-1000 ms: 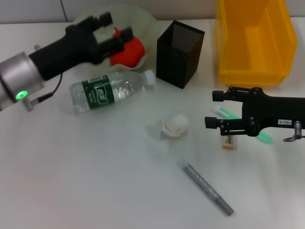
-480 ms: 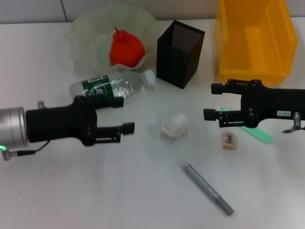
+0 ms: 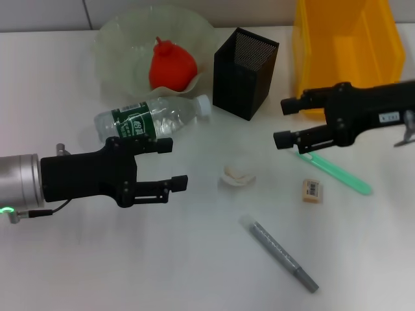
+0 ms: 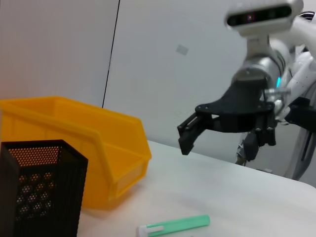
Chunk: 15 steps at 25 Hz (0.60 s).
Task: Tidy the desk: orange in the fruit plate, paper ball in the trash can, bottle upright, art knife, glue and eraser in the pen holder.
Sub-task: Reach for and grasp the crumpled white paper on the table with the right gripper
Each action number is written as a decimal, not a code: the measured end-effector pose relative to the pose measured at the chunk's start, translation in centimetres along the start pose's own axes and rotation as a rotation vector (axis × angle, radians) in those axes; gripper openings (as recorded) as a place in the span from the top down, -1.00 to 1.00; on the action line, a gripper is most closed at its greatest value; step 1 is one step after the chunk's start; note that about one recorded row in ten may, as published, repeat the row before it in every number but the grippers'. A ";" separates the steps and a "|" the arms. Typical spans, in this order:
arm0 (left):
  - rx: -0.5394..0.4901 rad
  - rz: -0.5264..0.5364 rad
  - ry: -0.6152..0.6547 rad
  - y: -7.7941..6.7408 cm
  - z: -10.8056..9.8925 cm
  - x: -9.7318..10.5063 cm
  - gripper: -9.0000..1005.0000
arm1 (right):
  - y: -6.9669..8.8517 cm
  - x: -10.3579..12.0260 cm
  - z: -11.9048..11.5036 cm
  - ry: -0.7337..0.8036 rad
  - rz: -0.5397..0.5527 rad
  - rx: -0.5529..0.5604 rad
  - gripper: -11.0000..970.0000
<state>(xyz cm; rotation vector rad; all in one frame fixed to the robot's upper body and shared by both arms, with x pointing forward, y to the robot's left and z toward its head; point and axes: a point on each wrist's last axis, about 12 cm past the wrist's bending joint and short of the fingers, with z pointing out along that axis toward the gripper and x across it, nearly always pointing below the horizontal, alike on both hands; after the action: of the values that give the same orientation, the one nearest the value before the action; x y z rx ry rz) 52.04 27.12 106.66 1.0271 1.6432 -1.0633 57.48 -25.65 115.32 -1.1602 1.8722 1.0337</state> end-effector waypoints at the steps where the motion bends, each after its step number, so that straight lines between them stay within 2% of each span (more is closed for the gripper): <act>1: 0.000 0.008 0.000 0.0 0.3 0.0 -0.60 | 0.0 -0.8 0.1 0.046 -0.008 0.000 -0.72; 8: 0.000 0.012 0.003 0.0 0.5 0.0 -0.60 | 0.0 -6.3 2.7 0.343 -0.064 0.028 -0.72; 12: -0.003 0.014 0.007 0.0 0.4 0.1 -0.60 | -0.3 -7.5 5.0 0.448 -0.112 0.027 -0.72; 15: -0.006 0.015 0.015 0.0 0.3 0.2 -0.60 | -0.4 -7.4 7.0 0.518 -0.157 0.035 -0.72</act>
<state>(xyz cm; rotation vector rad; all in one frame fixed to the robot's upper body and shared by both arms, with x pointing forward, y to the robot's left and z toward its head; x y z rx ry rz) 52.09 26.84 106.43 1.0436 1.6474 -1.0429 61.52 -16.81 118.44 -1.6395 2.1282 0.6473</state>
